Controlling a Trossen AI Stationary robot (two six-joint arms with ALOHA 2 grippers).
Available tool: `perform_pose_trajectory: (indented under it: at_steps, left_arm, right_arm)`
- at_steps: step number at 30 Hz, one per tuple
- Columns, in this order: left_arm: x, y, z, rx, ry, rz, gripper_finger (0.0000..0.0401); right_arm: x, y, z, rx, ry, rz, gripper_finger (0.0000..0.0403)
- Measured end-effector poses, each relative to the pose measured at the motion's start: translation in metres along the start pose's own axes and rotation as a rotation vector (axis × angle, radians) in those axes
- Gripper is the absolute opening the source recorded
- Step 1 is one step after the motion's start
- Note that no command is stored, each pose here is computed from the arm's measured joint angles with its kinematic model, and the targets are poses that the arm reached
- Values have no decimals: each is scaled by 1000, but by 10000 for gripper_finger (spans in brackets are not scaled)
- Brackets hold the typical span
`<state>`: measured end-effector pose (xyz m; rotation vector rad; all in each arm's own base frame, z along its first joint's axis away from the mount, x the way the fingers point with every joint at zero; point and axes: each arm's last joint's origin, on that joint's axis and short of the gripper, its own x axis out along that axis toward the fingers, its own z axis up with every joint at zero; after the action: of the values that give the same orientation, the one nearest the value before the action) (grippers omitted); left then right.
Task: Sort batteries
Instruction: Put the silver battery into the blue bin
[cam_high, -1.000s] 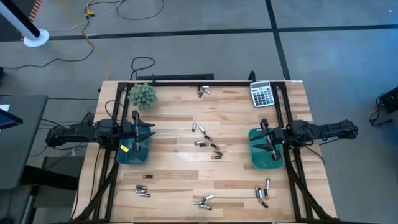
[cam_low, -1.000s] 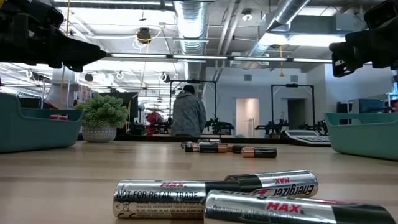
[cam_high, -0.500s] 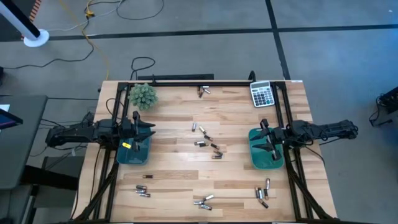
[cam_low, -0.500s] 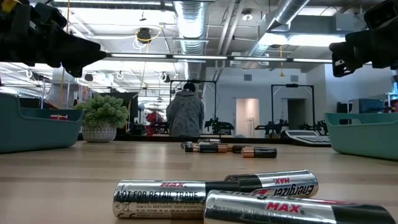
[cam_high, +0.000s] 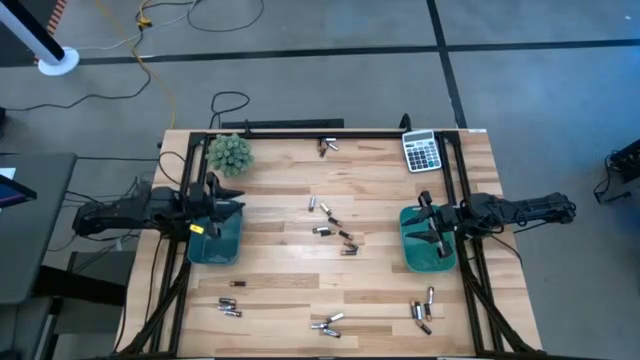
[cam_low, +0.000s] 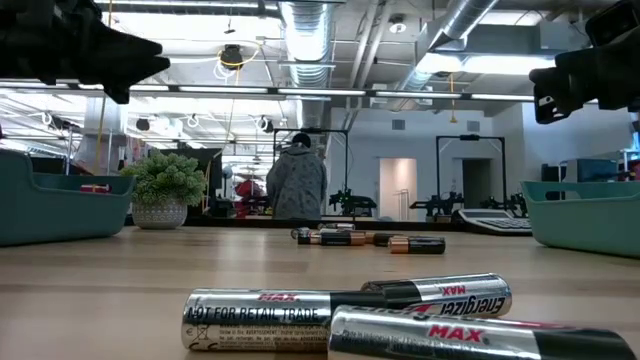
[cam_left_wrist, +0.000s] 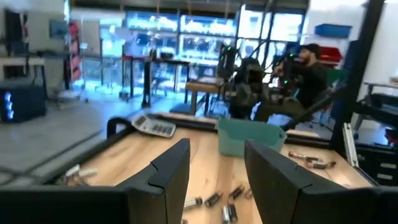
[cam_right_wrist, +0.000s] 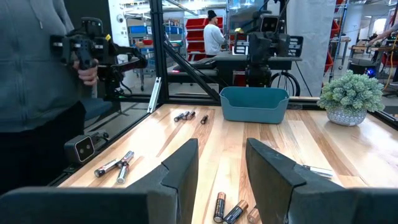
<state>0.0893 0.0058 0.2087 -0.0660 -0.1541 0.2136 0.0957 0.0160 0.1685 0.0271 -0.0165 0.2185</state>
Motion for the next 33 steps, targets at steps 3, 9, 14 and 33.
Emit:
perform_pose_trajectory:
  at_steps: [3, 9, 14, 33]
  left_arm:
    - [3, 0, 11, -92, -4, 31, 147]
    - [20, -5, 26, -114, 121, 54, 147]
    - [44, -11, 38, -65, 282, 73, 147]
    - [188, -27, 20, -253, 681, 378, 147]
  right_arm:
    - [0, 0, 0, 0, 0, 0, 152]
    - [0, 0, 0, 0, 0, 0, 152]
    - [0, 0, 0, 0, 0, 0, 152]
    - [0, 0, 0, 0, 0, 0, 152]
